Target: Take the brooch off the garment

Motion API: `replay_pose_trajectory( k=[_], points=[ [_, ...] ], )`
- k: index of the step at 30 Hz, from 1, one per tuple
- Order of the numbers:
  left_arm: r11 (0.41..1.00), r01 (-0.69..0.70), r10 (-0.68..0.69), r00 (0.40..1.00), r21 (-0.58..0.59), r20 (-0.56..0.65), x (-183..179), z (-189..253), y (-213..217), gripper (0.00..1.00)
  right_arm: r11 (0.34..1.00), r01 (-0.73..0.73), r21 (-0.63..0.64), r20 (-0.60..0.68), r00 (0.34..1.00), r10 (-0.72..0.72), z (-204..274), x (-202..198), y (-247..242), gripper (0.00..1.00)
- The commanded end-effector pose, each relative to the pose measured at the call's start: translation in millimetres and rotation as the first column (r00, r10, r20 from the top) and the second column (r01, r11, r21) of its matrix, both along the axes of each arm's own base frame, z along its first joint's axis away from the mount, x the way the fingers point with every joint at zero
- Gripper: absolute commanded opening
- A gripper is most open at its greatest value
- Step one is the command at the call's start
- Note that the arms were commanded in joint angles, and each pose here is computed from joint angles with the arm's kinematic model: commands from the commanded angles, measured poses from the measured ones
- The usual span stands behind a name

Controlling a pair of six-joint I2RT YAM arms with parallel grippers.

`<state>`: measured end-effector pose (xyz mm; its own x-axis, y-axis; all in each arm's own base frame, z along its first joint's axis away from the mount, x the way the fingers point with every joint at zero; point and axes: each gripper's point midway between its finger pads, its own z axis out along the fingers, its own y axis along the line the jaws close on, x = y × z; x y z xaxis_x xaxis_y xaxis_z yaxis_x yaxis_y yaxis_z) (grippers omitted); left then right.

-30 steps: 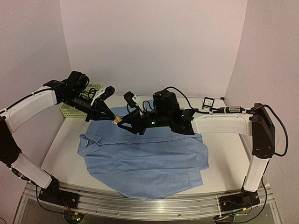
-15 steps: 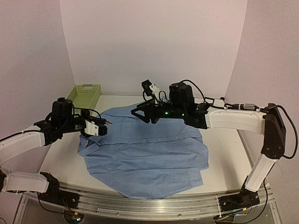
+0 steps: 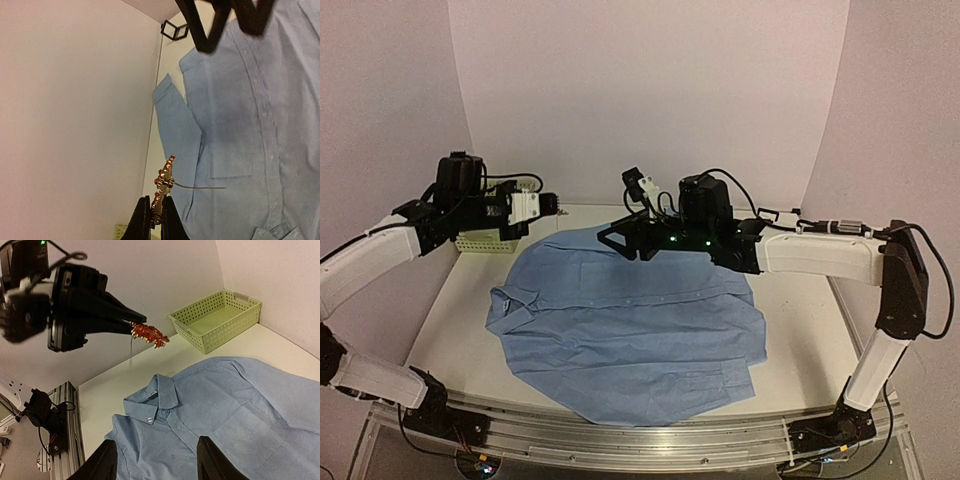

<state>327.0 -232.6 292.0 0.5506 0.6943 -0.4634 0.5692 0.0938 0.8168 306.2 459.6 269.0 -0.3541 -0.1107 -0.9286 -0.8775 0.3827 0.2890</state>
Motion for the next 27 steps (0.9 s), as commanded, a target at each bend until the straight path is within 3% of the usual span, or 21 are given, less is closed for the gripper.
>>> replay_pose_trajectory(
  k=[1,6,18,23,27],
  points=[
    [0.986,-0.052,-0.046,0.832,-0.161,-0.554,-33.5,-16.5,-18.4,0.0,0.993,-0.072,0.092,-0.028,0.997,0.075,30.2,-6.3,18.0,0.57],
    [0.968,-0.096,-0.095,0.717,-0.232,-0.69,-37.7,-6.1,-30.7,0.0,0.983,-0.135,0.124,-0.017,0.99,0.138,45.9,-18.4,19.1,0.62],
    [0.931,-0.207,-0.156,0.515,-0.299,-0.843,-42.4,12.7,-44.5,0.0,0.986,-0.098,0.132,-0.071,0.992,0.109,34.2,-4.5,30.3,0.68],
    [0.921,-0.245,-0.157,0.478,-0.303,-0.864,-46.6,16.5,-44.3,0.0,0.973,-0.145,0.18,-0.118,0.979,0.168,28.9,-4.7,46.2,0.66],
    [0.915,-0.26,-0.167,0.455,-0.31,-0.875,-50.2,19.5,-44.9,0.0,0.953,-0.199,0.228,-0.107,0.968,0.228,33.0,-11.5,51.6,0.58]
  ],
)
